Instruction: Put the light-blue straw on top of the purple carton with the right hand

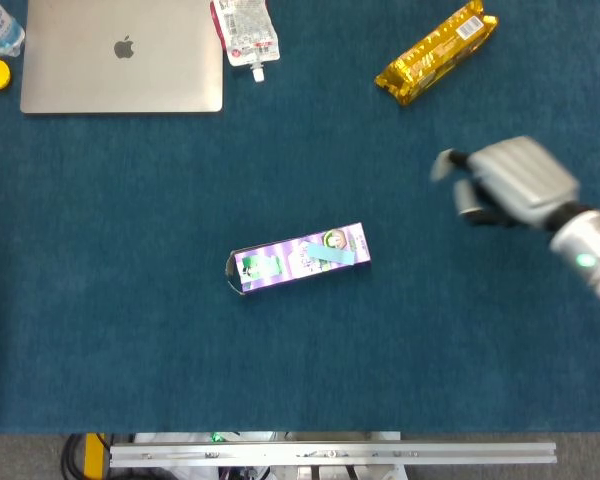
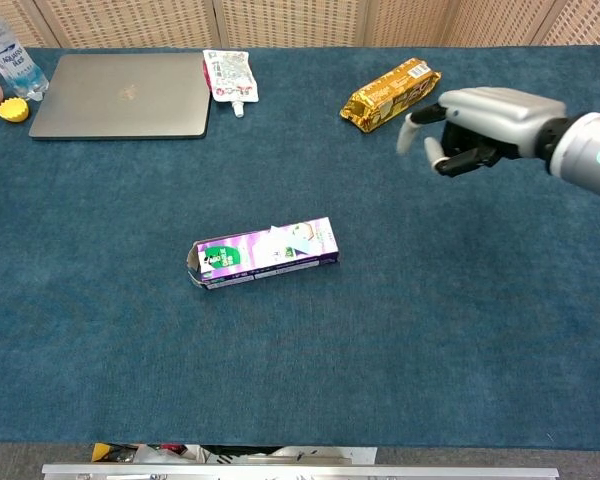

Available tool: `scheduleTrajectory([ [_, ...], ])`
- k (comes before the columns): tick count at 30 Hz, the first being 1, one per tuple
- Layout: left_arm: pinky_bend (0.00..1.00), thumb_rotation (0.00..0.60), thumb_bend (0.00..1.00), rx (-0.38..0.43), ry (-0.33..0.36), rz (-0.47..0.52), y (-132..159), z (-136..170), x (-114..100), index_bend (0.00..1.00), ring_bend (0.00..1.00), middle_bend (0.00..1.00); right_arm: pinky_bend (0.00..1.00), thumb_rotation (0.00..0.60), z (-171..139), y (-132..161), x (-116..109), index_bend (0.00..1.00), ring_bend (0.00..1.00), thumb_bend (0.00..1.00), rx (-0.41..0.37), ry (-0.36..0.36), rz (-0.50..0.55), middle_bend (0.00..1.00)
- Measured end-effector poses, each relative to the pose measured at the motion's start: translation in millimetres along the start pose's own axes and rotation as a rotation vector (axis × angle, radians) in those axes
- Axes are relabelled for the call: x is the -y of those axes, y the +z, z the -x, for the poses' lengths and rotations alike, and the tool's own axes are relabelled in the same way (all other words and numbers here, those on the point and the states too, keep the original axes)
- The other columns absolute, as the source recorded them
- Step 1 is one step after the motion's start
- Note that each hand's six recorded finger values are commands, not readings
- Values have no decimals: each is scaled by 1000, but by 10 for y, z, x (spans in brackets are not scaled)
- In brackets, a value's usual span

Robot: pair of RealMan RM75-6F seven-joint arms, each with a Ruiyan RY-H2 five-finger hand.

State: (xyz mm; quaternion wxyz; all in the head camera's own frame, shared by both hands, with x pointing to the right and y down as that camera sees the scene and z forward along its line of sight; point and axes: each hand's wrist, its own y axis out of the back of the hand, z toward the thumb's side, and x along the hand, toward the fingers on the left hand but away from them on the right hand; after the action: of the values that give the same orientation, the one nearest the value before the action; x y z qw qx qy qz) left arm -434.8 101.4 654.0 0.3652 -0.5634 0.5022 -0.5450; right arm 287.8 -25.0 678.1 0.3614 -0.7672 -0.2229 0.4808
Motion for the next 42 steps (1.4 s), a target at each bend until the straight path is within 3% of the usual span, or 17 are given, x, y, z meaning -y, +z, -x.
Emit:
scheduleTrajectory([
  [4, 154, 600, 258, 21, -4, 1, 62, -65, 40, 214, 148, 143, 917, 431, -267, -381, -78, 364, 754, 695, 131, -85, 9, 786],
  [11, 155, 600, 259, 46, -10, 0, 133, -132, 94, 214, 148, 143, 596, 467, -723, -929, -122, 291, 444, 677, 326, -202, 20, 508],
  [18, 155, 600, 258, 59, 5, 1, 171, -144, 101, 214, 148, 143, 420, 481, -1131, -1330, -98, 271, 306, 668, 473, -331, -20, 407],
  [21, 155, 600, 258, 64, 7, -3, 193, -123, 107, 214, 148, 143, 398, 482, -1274, -1399, -41, 263, 288, 665, 508, -365, -39, 396],
  [25, 155, 600, 258, 71, 8, -4, 229, -76, 108, 214, 148, 143, 304, 481, -1380, -1408, 22, 243, 240, 629, 518, -375, -80, 359],
  [31, 155, 600, 258, 77, 7, -5, 259, 42, 101, 215, 148, 143, 126, 483, -1422, -1356, 43, 198, 136, 543, 487, -333, -103, 270],
  [42, 154, 600, 258, 95, 14, -2, 306, 134, 52, 215, 148, 143, 106, 481, -1260, -1014, 53, 198, 119, 531, 218, -300, -122, 264],
])
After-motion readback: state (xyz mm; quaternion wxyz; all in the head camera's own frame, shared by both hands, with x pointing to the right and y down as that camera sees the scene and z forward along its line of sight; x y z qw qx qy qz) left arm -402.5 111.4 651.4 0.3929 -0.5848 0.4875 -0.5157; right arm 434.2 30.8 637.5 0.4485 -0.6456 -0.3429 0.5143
